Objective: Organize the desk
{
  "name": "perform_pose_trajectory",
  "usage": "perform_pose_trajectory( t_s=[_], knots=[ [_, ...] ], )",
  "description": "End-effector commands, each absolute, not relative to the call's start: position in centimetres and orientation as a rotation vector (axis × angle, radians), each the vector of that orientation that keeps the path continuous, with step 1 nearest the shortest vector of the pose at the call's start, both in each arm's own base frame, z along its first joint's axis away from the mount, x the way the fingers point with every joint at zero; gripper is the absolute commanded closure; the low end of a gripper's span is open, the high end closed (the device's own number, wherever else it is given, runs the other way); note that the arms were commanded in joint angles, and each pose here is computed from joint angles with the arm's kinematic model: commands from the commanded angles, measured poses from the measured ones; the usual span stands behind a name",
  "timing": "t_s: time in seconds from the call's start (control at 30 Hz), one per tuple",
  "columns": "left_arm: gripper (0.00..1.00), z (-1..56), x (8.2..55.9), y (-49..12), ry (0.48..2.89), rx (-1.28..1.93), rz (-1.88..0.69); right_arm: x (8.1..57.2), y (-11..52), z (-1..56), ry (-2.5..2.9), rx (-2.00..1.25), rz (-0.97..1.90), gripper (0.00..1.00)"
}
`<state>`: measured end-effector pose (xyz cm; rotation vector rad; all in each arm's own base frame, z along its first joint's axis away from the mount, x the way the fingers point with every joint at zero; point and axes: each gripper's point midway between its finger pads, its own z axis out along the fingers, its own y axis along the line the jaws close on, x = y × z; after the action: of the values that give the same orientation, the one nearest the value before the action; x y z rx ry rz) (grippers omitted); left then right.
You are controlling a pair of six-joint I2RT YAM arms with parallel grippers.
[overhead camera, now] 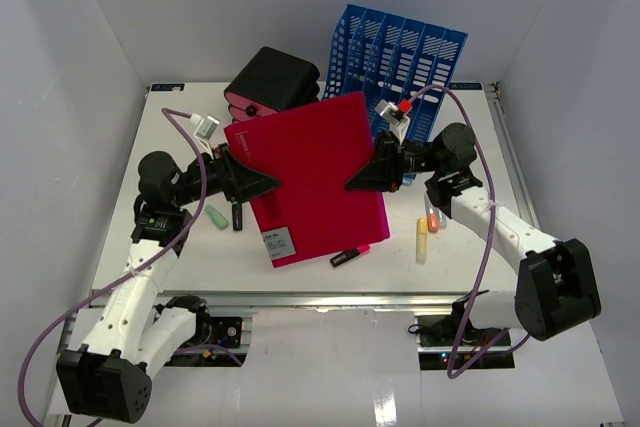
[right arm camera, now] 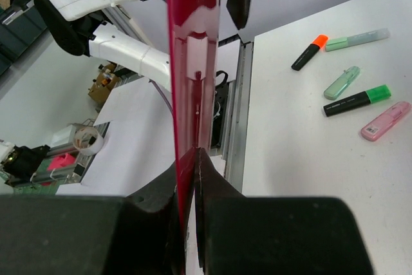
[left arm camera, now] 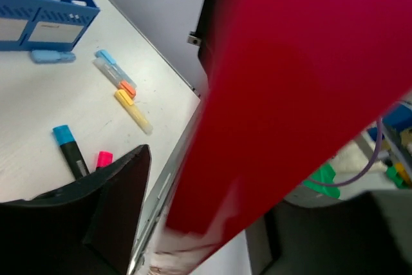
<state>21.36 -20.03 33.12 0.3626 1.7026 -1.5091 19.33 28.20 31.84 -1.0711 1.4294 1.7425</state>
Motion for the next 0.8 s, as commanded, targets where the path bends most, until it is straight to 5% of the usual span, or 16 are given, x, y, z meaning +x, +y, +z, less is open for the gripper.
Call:
perform_pose_trajectory(
  t_s=[0.0,0.27,0.37,0.43,0.47,0.57,0.6,0.77],
  knots=[
    [0.42,36.0,19.6,-21.7,1.58,0.534,-1.528,18.9,28.0,32.9,1.367,-1.095,1.697,0.92],
    [0.98,35.8,19.7,-22.1,1.581,0.515,-1.525,18.8,27.9,32.9,1.369,-1.103,1.686,0.92],
    [1.0,36.0,19.4,-21.9,1.56,0.502,-1.505,18.8,27.9,32.7,1.379,-1.103,1.677,0.9],
    [1.0,36.2,19.4,-21.7,1.551,0.491,-1.491,18.9,27.9,32.5,1.384,-1.102,1.667,0.76],
    [1.0,36.3,19.3,-21.7,1.547,0.487,-1.483,19.2,27.9,32.5,1.38,-1.101,1.648,0.48],
    [1.0,37.2,19.9,-21.2,1.521,0.469,-1.394,20.5,26.8,32.6,1.401,-1.057,1.597,0.07],
    [1.0,37.1,20.0,-21.0,1.535,0.457,-1.38,20.7,26.4,32.7,1.394,-1.059,1.582,0.02],
    [1.0,37.8,21.7,-20.2,1.53,0.415,-1.247,23.2,23.1,32.1,1.427,-1.003,1.504,0.1]
  ],
)
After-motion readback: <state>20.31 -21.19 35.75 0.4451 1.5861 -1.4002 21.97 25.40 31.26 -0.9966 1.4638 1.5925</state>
